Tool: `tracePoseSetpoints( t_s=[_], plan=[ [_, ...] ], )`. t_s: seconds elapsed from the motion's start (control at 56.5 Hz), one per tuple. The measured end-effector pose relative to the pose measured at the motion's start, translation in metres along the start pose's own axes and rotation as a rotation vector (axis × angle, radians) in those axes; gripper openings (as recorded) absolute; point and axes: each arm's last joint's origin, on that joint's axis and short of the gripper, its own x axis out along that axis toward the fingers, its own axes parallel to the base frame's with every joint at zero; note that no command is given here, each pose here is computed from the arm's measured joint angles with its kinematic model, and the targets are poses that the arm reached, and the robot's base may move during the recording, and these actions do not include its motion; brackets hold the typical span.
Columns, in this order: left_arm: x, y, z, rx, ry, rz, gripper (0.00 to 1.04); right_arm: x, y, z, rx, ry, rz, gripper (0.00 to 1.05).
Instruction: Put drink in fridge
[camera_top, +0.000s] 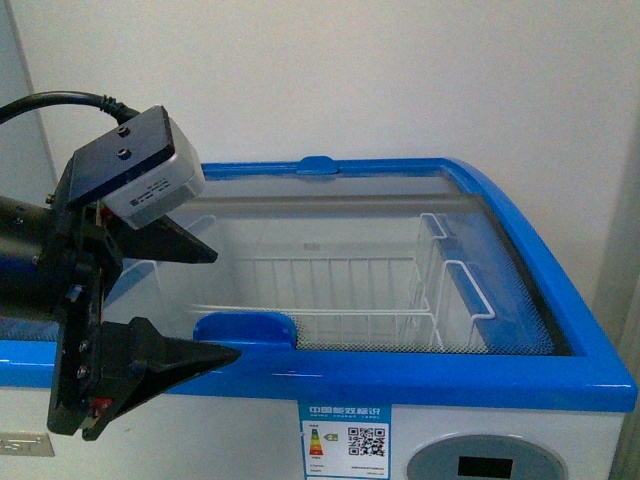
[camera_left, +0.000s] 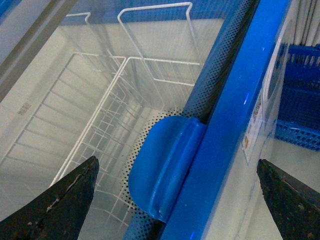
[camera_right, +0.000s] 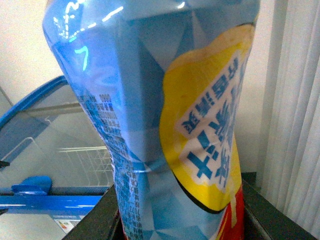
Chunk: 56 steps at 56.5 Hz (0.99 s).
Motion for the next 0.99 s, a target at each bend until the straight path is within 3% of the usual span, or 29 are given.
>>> tracePoseSetpoints(
  t_s=[0.655, 0.991],
  plan=[
    [0.038, 0.047, -0.029, -0.002, -0.002, 0.013, 0.97, 0.0, 0.0, 0.0, 0.0, 0.0, 0.0, 0.41],
    [0.062, 0.099, -0.025, 0.026, -0.007, 0.05, 0.97, 0.0, 0.0, 0.0, 0.0, 0.0, 0.0, 0.41]
  ],
)
